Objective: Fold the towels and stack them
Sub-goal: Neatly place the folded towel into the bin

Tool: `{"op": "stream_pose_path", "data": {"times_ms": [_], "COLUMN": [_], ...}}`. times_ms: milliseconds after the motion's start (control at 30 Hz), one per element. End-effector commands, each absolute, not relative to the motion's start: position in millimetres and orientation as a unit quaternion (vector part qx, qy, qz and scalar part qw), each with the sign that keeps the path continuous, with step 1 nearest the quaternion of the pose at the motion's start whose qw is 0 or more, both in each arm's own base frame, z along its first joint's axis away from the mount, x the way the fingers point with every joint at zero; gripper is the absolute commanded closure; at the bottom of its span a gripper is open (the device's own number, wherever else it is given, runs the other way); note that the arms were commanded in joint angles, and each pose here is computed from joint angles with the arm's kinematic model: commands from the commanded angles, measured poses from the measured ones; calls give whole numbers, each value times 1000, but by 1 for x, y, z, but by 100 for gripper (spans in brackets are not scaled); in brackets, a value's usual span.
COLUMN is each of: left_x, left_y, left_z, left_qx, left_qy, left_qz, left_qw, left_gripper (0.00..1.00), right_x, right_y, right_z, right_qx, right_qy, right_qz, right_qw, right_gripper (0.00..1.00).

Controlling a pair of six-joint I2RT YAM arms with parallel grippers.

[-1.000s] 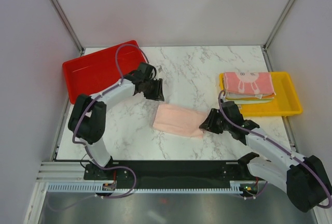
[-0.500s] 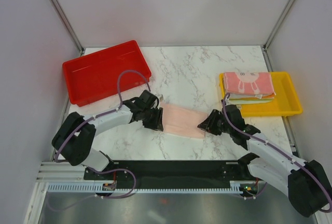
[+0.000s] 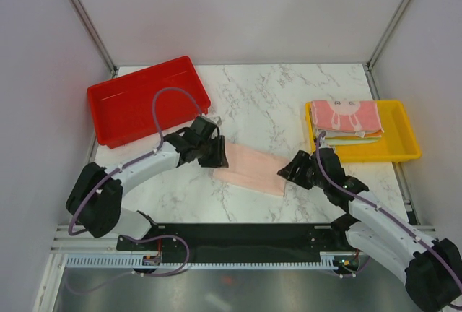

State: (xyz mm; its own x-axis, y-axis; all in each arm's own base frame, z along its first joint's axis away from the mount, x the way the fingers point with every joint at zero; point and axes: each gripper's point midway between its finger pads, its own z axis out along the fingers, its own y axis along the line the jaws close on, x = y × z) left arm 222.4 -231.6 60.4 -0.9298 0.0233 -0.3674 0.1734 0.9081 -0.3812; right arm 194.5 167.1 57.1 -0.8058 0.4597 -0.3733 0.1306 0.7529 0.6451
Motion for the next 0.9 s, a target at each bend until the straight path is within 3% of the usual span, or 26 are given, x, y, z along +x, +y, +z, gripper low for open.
{"op": "stream_pose_path", "data": {"times_ms": [0,167,367,600,867], "left_x": [269,301,325,319,304], "left_y": [-247,-270,-264,-244,-234], "left_z": [121,106,56,26,18], "left_qx": [29,63,43,8,-21], "left_qy": [934,934,946,959,963], "left_qz": [-239,-247,-244,-214,-207], "left_qw": [262,251,210,188,173], "left_gripper": [55,55,57,57,57], "right_x": [207,225,233,230,220], "right_y": [152,142,152,166,185], "right_z": [75,65,44,16,3], "right_qx": [171,155,131,120,99], "right_qy": [893,902,910,912,922], "right_qz": [276,225,227,249,244], "right_qw": [310,334,321,303,285], "right_gripper": [40,28,22,22,30]}}
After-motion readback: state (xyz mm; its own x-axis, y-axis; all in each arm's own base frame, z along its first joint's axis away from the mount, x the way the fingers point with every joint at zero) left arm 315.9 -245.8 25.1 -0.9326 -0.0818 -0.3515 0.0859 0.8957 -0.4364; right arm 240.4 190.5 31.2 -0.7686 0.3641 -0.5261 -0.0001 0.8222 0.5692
